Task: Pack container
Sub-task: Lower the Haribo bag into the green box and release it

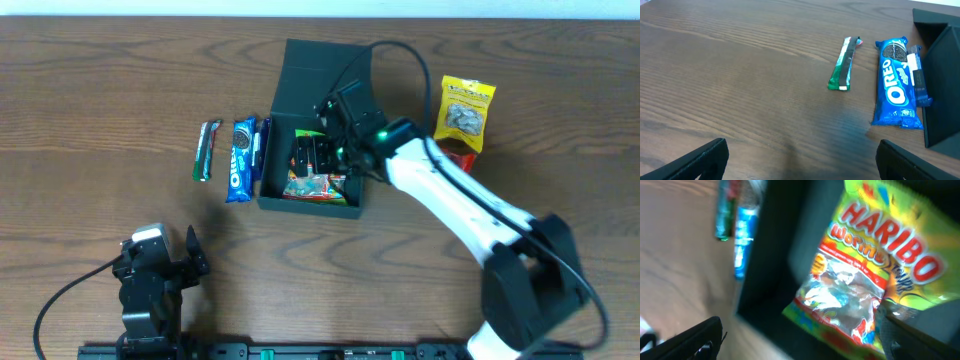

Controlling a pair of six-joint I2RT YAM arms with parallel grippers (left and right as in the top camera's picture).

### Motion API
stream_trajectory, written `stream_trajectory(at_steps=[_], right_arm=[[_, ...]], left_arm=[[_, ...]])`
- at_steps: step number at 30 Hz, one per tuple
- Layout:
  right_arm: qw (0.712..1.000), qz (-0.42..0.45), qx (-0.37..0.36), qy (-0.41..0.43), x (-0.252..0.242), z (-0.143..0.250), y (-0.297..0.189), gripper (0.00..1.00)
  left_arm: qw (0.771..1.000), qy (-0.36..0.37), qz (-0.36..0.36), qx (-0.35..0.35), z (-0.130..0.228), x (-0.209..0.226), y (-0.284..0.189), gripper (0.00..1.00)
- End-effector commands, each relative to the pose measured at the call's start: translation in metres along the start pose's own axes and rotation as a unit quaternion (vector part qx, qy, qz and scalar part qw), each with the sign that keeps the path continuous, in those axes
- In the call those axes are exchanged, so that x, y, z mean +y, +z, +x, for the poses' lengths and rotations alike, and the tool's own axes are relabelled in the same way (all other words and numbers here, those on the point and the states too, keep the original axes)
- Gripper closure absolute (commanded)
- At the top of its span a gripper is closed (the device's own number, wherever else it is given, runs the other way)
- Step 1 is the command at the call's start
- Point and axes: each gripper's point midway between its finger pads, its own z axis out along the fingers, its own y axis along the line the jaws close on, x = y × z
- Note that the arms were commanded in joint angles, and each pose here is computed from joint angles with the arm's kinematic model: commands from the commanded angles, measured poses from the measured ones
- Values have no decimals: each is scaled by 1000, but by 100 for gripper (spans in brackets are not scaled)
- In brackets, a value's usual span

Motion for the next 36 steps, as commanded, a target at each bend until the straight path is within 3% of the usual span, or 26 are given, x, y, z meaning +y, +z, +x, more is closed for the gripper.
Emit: stream_trajectory(at_steps=[1,2,4,5,6,7,9,13,17,25,32,36], right_arm=[[997,37,-55,-51,0,-19,-48,5],[996,68,-47,-45,-12,-14,-49,10],[992,116,-28,-35,-32,-3,-49,35],[991,126,-21,-33,-37,1,-48,51],[991,130,-12,-31,-40,5,-45,76],[991,129,-10,-31,-40,6,-44,87],[991,123,-13,-50,-34,4,-38,98],[988,127,-11,-84,-32,1,-17,99],[985,163,42,-29,-63,20,17,98],[979,185,89,-18,-95,37,73,99],[981,134,85,-114,-78,30,100,99],[980,128,91,-121,-76,33,101,99]], left_arm=[[1000,8,-10,4,5,4,3,4],[1000,8,-10,4,5,4,3,5],[1000,8,-10,4,5,4,3,5],[1000,8,-10,4,5,4,3,5],[1000,8,-10,4,5,4,3,5],[1000,8,-10,4,5,4,3,5],[1000,8,-10,4,5,4,3,5],[1000,8,-12,4,5,4,3,5],[1000,8,-12,4,5,4,3,5],[1000,8,23,7,6,-8,2,5],[1000,8,27,8,7,-9,2,5],[1000,8,27,8,7,-9,2,5]])
